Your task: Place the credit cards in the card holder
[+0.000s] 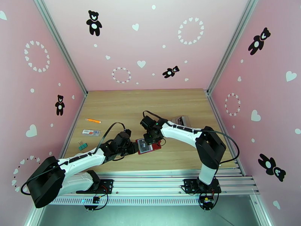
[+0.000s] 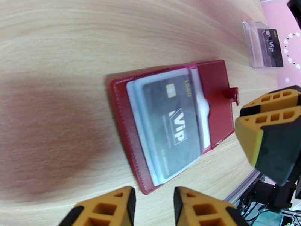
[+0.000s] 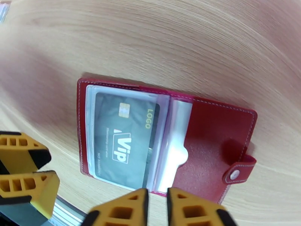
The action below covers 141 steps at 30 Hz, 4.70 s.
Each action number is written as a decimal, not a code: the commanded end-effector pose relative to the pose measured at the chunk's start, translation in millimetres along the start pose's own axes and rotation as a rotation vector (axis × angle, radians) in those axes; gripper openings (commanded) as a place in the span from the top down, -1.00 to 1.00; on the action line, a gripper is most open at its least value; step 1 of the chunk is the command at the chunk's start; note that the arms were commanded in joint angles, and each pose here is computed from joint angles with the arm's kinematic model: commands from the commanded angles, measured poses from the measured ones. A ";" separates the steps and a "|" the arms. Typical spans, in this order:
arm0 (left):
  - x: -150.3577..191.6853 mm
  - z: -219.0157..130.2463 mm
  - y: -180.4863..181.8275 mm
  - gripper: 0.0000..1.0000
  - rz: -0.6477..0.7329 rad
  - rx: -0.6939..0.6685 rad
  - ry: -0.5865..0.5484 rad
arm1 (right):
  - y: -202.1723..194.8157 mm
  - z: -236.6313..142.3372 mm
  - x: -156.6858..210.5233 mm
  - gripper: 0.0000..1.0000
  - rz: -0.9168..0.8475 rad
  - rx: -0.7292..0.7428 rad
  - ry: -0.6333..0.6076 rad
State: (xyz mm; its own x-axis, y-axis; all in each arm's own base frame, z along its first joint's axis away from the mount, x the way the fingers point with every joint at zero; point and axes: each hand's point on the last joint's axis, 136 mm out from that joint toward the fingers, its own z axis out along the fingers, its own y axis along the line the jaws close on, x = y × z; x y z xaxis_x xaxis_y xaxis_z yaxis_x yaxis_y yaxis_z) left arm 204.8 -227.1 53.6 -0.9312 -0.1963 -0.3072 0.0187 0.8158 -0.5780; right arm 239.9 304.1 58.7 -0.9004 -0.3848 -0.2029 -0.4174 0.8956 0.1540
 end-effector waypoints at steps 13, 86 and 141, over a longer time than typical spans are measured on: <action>-2.5 2.0 7.3 0.35 0.001 -0.016 -0.020 | 7.2 31.2 0.0 0.78 0.015 -0.037 0.064; -6.7 30.2 -5.8 0.33 -0.031 0.022 0.017 | -18.7 56.0 19.7 0.85 0.047 -0.012 0.119; -29.9 45.5 -95.7 0.33 0.060 0.234 0.040 | -74.7 6.0 11.8 0.45 0.144 0.072 0.003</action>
State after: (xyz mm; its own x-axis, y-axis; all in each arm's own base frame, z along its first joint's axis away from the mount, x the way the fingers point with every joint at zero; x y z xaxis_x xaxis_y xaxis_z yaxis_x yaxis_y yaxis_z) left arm 245.6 -307.4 73.0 -0.9392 -0.1619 -0.3030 0.1058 0.7028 -0.7034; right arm 268.0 260.0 44.8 -0.9453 -0.2423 -0.2186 -0.2862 0.9372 0.1992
